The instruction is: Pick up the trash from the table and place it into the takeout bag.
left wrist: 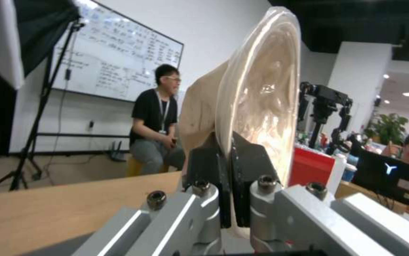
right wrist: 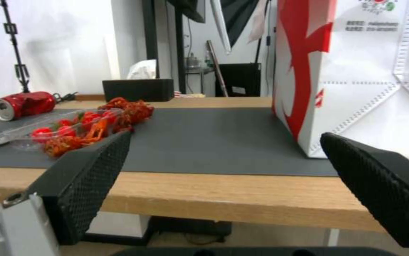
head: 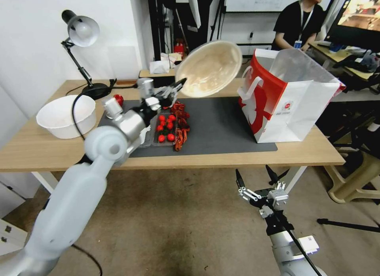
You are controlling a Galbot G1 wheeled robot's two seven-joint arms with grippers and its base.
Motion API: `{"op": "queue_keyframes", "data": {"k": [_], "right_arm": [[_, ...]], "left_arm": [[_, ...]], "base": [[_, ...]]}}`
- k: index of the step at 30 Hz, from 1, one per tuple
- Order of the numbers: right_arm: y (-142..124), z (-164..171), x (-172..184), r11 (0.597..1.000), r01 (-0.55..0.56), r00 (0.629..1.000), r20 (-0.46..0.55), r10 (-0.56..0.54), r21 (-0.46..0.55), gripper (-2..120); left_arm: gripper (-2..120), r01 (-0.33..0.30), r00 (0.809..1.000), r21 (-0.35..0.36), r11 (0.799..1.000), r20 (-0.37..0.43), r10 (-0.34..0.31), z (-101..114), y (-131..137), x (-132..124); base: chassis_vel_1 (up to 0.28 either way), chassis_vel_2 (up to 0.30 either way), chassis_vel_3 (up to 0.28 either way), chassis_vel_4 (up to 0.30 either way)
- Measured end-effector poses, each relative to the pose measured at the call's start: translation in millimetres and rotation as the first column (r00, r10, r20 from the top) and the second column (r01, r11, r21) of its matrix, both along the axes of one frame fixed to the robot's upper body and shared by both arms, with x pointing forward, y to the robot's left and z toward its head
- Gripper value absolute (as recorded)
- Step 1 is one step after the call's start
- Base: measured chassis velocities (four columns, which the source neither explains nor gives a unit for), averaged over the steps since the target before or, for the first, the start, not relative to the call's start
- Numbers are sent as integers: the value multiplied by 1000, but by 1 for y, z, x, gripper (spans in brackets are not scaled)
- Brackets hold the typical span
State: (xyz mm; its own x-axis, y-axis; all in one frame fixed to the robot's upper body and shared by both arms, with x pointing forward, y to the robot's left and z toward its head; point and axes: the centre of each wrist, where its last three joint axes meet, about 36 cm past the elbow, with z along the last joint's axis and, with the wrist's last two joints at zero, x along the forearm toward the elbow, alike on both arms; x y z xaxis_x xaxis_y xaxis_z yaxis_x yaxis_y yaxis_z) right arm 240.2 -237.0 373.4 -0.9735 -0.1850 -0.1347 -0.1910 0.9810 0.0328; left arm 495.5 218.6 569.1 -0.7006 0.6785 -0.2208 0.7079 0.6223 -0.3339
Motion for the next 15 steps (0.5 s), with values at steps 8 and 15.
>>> {"op": "queue_keyframes", "data": {"k": [8,15], "right_arm": [[-4,-1,-4,1000,19,1000,3,-19,-5,100],[-9,-1,-9,999,50,999,8,-50,-8,100]], "left_arm": [[0,27,998,41,999,63,-29,6,-24,25],[0,52,975,129,990,207,-78,13,-67,67]], "base": [[0,0,0,0],[0,0,0,0]]}}
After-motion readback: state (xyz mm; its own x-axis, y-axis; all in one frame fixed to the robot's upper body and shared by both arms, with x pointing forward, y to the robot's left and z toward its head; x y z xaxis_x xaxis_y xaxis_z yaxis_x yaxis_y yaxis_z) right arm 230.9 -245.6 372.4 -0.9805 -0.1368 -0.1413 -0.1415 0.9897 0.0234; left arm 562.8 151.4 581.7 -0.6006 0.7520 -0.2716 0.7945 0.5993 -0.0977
